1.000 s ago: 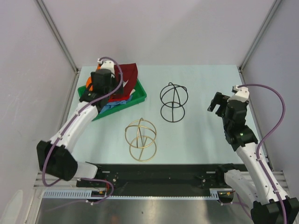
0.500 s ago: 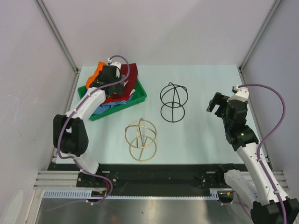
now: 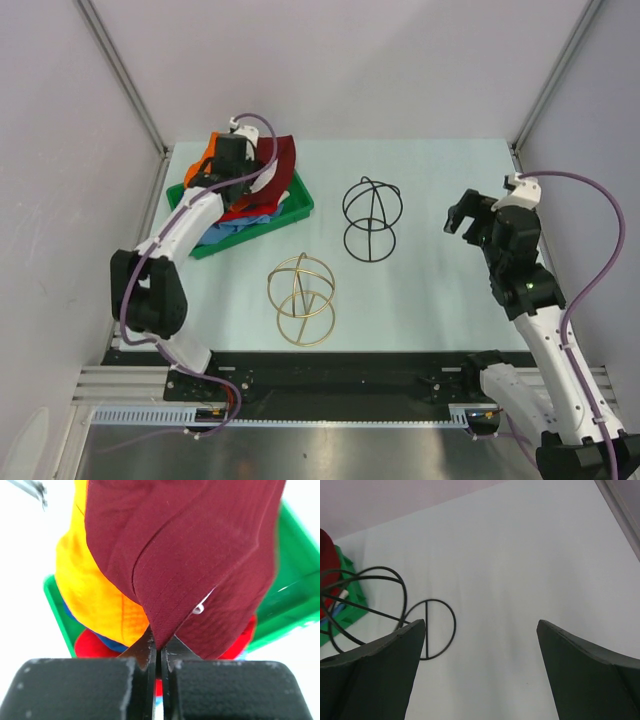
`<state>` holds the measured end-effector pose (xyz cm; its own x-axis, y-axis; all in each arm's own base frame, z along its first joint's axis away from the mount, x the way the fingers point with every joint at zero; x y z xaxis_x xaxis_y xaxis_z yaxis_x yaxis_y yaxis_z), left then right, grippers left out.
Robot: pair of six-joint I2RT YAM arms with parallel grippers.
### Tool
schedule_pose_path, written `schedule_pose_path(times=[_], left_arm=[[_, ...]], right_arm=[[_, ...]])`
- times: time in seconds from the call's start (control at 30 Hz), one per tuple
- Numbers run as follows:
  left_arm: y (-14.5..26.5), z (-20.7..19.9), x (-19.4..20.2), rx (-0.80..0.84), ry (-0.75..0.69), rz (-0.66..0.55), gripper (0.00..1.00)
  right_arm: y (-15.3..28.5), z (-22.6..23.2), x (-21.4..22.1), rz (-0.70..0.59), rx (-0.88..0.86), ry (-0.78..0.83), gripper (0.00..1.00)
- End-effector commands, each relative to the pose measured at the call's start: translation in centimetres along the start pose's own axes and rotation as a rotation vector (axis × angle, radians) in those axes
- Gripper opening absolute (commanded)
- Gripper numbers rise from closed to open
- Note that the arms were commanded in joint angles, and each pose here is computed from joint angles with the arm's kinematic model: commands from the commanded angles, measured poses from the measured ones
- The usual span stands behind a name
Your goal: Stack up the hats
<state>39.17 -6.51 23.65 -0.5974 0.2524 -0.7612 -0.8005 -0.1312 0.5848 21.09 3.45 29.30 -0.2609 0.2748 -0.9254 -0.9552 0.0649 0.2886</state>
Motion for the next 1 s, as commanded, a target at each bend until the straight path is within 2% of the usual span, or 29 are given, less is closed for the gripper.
schedule_pose_path(times=[0.0,0.23,0.27,0.43,0.5,0.53,0.63,0.83,0.97], left_arm=[[6.9,2.1,-6.9,0.063,0.109,-0.284,0.0],[13.9,3.8,-9.8,0.108,0.145,-0.444,0.0],[14.5,3.9,-9.9,0.119,0.147,-0.449,0.0],[17.7,4.3,-10.3,0.174,0.17,-0.515,0.0],[18.4,4.1,-10.3,0.201,0.164,-0.526,0.0],[18.6,4.0,-10.2,0.212,0.162,-0.529,0.0],[19.2,3.8,-10.1,0.231,0.158,-0.536,0.0],[19.3,3.1,-9.5,0.243,0.171,-0.494,0.0],[19.8,2.9,-9.4,0.272,0.206,-0.488,0.0]], right_arm=[[1.7,1.9,-5.2,-0.109,-0.109,-0.013,1.0],[2.9,6.6,-9.9,-0.175,-0.352,-0.089,0.99],[2.5,8.1,-9.7,-0.144,-0.4,-0.105,0.99],[3.6,14.1,-10.6,-0.16,-0.631,-0.185,0.99],[4.2,17.4,-9.3,-0.126,-0.744,-0.155,0.99],[4.6,18.6,-9.6,-0.15,-0.78,-0.143,0.99],[5.1,22.8,-7.2,-0.089,-0.823,-0.045,1.0],[6.2,28.7,-4.3,-0.079,-0.861,0.063,1.0],[5.8,31.4,-2.0,-0.067,-0.808,0.12,1.0]])
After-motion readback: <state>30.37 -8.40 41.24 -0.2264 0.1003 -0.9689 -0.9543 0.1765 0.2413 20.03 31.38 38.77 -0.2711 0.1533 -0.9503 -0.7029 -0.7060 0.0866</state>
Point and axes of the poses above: each gripper's point midway between its finger pads, its own y axis back along the fingers, its own z axis along the line the jaws close on, x = y × z, the point moved 9 cm from there along y, back along the fingers
